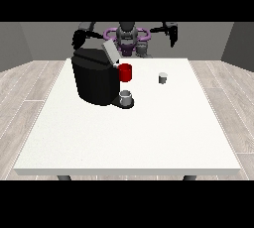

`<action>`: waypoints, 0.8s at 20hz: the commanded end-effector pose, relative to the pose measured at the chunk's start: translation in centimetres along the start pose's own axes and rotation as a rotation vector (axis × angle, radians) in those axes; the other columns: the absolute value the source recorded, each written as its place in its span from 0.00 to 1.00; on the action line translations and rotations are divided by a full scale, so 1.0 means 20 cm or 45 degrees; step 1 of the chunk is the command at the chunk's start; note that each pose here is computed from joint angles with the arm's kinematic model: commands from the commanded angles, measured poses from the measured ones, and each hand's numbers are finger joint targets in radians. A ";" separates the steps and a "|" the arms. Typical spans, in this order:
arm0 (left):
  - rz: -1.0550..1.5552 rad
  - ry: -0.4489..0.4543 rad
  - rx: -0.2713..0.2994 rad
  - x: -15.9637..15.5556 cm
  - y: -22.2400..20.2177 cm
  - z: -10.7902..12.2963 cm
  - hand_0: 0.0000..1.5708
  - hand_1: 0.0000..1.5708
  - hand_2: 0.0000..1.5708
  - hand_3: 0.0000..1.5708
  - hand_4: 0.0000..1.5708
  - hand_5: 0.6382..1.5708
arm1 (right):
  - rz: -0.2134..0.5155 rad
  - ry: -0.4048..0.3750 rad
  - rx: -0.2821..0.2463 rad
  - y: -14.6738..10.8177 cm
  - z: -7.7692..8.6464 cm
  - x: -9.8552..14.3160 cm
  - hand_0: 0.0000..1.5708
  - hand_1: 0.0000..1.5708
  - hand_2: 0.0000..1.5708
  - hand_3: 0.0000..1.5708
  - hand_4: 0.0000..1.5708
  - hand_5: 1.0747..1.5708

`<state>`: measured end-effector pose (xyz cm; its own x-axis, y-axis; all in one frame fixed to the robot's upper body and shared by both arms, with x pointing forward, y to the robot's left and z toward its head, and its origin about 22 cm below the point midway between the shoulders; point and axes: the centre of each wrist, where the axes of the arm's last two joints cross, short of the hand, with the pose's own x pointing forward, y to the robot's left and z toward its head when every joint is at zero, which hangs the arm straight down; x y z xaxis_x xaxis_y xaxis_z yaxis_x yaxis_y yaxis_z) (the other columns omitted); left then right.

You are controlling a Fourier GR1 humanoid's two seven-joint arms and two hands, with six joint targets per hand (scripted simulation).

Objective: Insert the coffee pod into the coffee machine and close the lid

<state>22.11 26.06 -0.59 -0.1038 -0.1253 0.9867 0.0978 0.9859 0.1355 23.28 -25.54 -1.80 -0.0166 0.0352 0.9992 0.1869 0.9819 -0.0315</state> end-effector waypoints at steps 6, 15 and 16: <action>-0.216 0.059 0.056 0.14 0.32 -0.24 0.00 0.00 0.00 0.00 0.00 1.00 | -0.030 -0.108 0.077 0.12 -0.01 0.04 0.00 0.00 0.00 0.00 0.09 1.00; -0.307 0.218 0.018 0.02 0.27 -0.38 0.00 0.00 0.00 0.00 0.00 1.00 | -0.087 -0.137 0.099 0.23 -0.10 0.14 0.00 0.00 0.00 0.00 0.18 1.00; -0.284 0.216 0.029 -0.04 0.41 -0.33 0.00 0.00 0.00 0.00 0.00 1.00 | -0.084 -0.150 0.115 0.16 -0.09 0.14 0.00 0.00 0.00 0.00 0.16 1.00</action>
<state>29.31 31.71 2.01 0.0145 -0.3416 0.9397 0.0778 0.9374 0.3395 25.45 -23.10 0.38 -0.1243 0.0002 0.9922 0.1121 0.9936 0.0139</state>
